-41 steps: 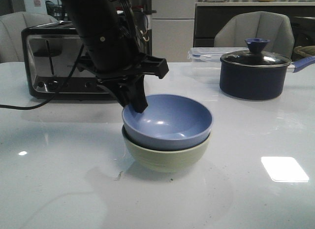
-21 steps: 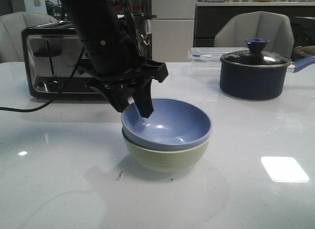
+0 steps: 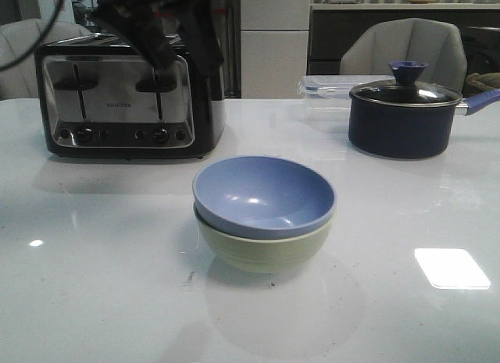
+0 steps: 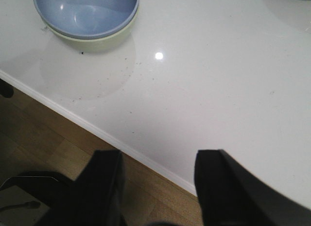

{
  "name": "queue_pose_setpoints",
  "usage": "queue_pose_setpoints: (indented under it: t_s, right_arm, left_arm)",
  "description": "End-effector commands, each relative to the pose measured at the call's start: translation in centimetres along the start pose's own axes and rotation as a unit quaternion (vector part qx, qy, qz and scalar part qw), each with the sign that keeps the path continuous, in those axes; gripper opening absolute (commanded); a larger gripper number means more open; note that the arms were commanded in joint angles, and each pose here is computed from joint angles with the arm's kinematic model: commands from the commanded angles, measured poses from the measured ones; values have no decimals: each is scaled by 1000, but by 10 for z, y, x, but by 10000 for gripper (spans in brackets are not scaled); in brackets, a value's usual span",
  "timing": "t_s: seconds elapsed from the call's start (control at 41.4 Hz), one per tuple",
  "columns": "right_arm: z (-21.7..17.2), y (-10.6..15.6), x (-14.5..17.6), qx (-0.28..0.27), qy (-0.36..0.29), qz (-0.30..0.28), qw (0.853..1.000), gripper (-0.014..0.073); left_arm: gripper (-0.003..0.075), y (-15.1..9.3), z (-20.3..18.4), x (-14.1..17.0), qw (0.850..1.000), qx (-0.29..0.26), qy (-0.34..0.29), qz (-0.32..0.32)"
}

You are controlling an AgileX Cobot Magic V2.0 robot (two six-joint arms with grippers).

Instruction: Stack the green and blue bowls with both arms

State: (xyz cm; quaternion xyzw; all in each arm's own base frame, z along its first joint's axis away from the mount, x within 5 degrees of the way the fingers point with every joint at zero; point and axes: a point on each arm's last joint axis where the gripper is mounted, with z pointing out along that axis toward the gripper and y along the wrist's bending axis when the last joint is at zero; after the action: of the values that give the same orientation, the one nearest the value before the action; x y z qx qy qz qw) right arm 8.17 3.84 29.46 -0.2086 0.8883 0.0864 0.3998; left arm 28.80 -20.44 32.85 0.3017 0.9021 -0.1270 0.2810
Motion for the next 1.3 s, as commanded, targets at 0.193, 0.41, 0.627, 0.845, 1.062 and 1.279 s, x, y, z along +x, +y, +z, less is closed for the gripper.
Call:
queue_pose_setpoints:
  t_s: [0.193, 0.41, 0.627, 0.845, 1.062, 1.279]
  right_arm:
    - [-6, -1, -12, 6, -42, -3, 999, 444]
    - [-6, -1, -13, 6, -49, -3, 999, 444]
    - [-6, -1, -13, 6, -49, -3, 999, 444]
    - [-6, -1, -13, 6, -46, -3, 999, 444]
    - [-6, -1, -13, 6, -46, -3, 999, 256]
    - [-6, -1, -13, 6, -46, -3, 999, 64]
  left_arm:
    - [444, -7, -90, 48, 996, -17, -91, 17]
    - [444, -10, -121, 110, 993, -21, -117, 19]
    - [444, -10, -133, 168, 990, -36, -133, 31]
    - [444, -10, -135, 196, 984, -42, -171, 35]
    - [242, -8, -131, 199, 983, -54, -170, 44]
    - [97, -8, -131, 199, 983, -54, -170, 44]
